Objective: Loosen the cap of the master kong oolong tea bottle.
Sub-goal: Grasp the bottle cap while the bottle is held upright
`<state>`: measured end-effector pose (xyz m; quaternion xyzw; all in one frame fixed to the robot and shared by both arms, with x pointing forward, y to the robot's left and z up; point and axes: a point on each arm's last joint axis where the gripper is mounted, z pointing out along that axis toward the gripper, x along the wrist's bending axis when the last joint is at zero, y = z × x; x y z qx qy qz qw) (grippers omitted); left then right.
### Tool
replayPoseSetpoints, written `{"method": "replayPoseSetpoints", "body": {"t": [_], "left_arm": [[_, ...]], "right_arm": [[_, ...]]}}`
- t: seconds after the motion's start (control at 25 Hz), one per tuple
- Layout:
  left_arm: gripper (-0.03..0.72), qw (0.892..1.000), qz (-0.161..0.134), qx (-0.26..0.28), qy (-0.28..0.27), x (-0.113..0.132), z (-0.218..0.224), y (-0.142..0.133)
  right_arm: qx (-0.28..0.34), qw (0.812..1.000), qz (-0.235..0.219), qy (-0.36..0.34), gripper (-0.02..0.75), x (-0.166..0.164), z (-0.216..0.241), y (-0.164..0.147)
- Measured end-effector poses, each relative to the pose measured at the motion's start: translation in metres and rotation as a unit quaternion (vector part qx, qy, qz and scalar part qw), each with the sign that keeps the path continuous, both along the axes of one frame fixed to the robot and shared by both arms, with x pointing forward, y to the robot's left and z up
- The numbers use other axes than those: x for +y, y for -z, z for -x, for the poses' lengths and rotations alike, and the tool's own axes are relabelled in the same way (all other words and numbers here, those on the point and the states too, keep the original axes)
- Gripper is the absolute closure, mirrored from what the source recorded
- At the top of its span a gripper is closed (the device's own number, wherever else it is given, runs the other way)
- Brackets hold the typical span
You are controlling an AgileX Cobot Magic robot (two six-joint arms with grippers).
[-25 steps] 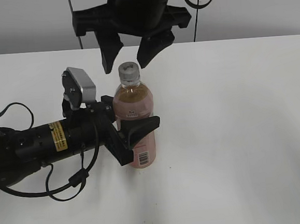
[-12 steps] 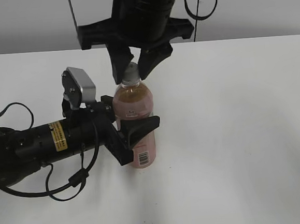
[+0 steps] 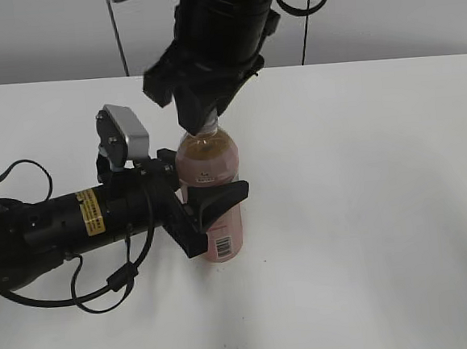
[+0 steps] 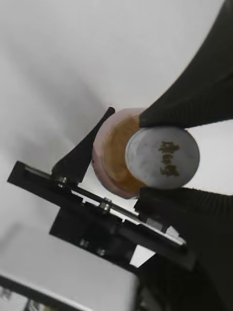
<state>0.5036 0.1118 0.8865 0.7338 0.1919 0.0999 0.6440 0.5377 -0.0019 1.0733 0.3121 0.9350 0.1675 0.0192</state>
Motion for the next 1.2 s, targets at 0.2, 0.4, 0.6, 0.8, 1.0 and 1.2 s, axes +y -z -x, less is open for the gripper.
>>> {"method": "replayPoseSetpoints", "body": {"t": [0.2, 0.4, 0.6, 0.8, 1.0, 1.2], "left_arm": [[0.288, 1.0, 0.0, 0.0, 0.0, 0.0, 0.0, 0.0], [0.288, 1.0, 0.0, 0.0, 0.0, 0.0, 0.0, 0.0], [0.288, 1.0, 0.0, 0.0, -0.001, 0.0, 0.0, 0.0], [0.288, 1.0, 0.0, 0.0, -0.001, 0.0, 0.0, 0.0], [0.289, 1.0, 0.0, 0.0, 0.0, 0.0, 0.0, 0.0], [0.288, 1.0, 0.0, 0.0, 0.0, 0.0, 0.0, 0.0]], "right_arm": [[-0.086, 0.961, 0.039, -0.259, 0.456, 0.0, 0.0, -0.001], [-0.143, 0.886, 0.068, -0.436, 0.456, -0.001, 0.0, -0.001], [-0.153, 0.868, 0.074, -0.467, 0.456, -0.001, 0.0, -0.001], [-0.154, 0.866, 0.074, -0.47, 0.456, -0.001, 0.0, -0.001], [-0.161, 0.883, 0.05, -0.439, 0.462, 0.001, 0.002, -0.016], [-0.158, 0.94, 0.006, -0.301, 0.463, -0.012, 0.009, -0.052]]}}
